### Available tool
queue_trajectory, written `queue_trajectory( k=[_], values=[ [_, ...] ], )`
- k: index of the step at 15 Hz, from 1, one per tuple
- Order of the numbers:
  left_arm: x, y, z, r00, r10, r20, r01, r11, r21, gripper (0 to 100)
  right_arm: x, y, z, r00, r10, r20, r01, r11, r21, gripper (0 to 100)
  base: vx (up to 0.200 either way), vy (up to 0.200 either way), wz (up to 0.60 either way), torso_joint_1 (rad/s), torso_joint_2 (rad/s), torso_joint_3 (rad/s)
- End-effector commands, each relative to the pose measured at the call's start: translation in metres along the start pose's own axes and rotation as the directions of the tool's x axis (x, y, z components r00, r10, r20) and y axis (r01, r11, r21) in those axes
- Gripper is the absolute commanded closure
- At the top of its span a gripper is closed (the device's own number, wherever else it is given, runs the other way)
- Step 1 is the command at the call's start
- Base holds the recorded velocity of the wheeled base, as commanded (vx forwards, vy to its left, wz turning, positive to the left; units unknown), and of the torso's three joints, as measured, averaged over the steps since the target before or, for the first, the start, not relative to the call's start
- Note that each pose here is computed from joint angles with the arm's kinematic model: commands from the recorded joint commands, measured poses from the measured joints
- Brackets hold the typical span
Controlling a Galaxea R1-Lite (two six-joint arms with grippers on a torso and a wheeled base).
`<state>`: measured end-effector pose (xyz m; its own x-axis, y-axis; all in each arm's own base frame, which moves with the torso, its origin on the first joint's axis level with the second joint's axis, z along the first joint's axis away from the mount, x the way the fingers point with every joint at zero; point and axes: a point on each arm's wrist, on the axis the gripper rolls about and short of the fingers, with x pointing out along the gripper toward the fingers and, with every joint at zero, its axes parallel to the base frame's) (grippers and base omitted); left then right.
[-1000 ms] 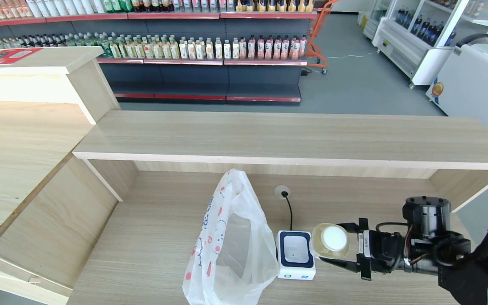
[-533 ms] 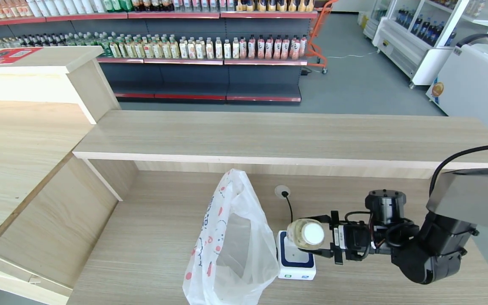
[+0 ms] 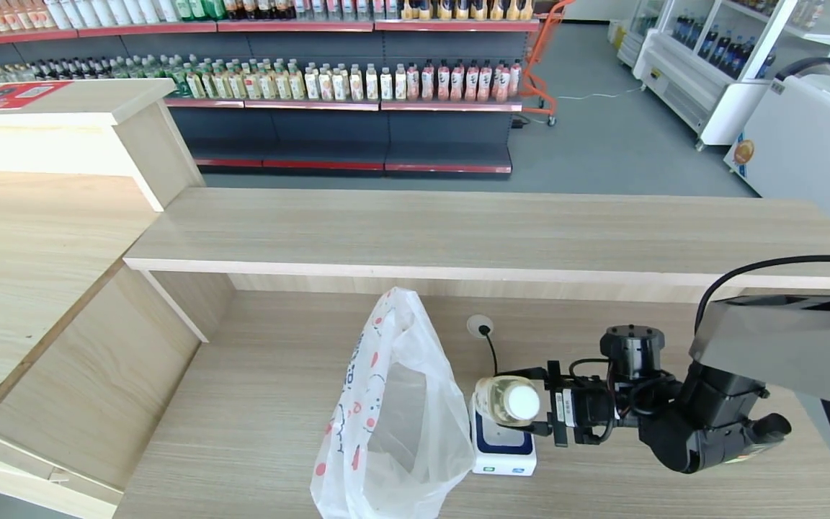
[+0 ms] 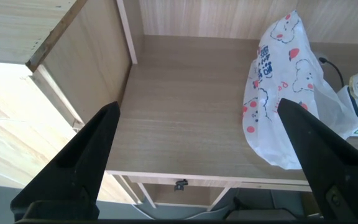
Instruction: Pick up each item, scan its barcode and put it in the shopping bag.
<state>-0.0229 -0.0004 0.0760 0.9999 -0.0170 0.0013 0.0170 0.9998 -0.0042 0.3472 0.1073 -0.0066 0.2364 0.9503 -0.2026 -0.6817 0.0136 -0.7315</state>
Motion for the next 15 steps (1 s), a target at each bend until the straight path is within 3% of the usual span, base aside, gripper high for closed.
queue_trajectory(
  k=[1, 5, 8, 10, 11, 13, 15],
  values=[
    [0.000, 0.000, 0.000, 1.000, 0.000, 0.000, 0.000, 1.000, 0.000, 0, -0.001, 0.002, -0.007, 1.000, -0.004, -0.015, 0.004, 1.000, -0.001, 100, 0.000, 0.000, 0.00, 0.000, 0.00, 0.000],
    [0.000, 0.000, 0.000, 1.000, 0.000, 0.000, 0.000, 1.000, 0.000, 0, -0.005, -0.006, -0.004, 1.000, -0.021, -0.016, 0.021, 1.000, -0.007, 100, 0.000, 0.000, 0.00, 0.000, 0.00, 0.000],
    [0.000, 0.000, 0.000, 1.000, 0.000, 0.002, 0.000, 1.000, 0.000, 0, -0.033, -0.036, 0.017, 0.994, -0.102, -0.035, 0.105, 0.989, 0.101, 100, 0.000, 0.000, 0.00, 0.000, 0.00, 0.000],
    [0.000, 0.000, 0.000, 1.000, 0.000, 0.000, 0.000, 1.000, 0.000, 0, -0.067, -0.067, 0.053, 0.979, -0.196, -0.045, 0.201, 0.942, 0.267, 100, 0.000, 0.000, 0.00, 0.000, 0.00, 0.000],
    [0.000, 0.000, 0.000, 1.000, 0.000, 0.000, 0.000, 1.000, 0.000, 0, -0.077, -0.072, 0.073, 0.974, -0.222, -0.043, 0.223, 0.914, 0.340, 100, 0.000, 0.000, 0.00, 0.000, 0.00, 0.000],
    [0.000, 0.000, 0.000, 1.000, 0.000, 0.000, 0.000, 1.000, 0.000, 0, -0.097, -0.069, 0.115, 0.962, -0.267, -0.051, 0.259, 0.844, 0.471, 100, 0.000, 0.000, 0.00, 0.000, 0.00, 0.000],
    [0.000, 0.000, 0.000, 1.000, 0.000, 0.000, 0.000, 1.000, 0.000, 0, -0.106, -0.059, 0.140, 0.944, -0.313, -0.099, 0.309, 0.743, 0.594, 100, 0.000, 0.000, 0.00, 0.000, 0.00, 0.000]
  ],
)
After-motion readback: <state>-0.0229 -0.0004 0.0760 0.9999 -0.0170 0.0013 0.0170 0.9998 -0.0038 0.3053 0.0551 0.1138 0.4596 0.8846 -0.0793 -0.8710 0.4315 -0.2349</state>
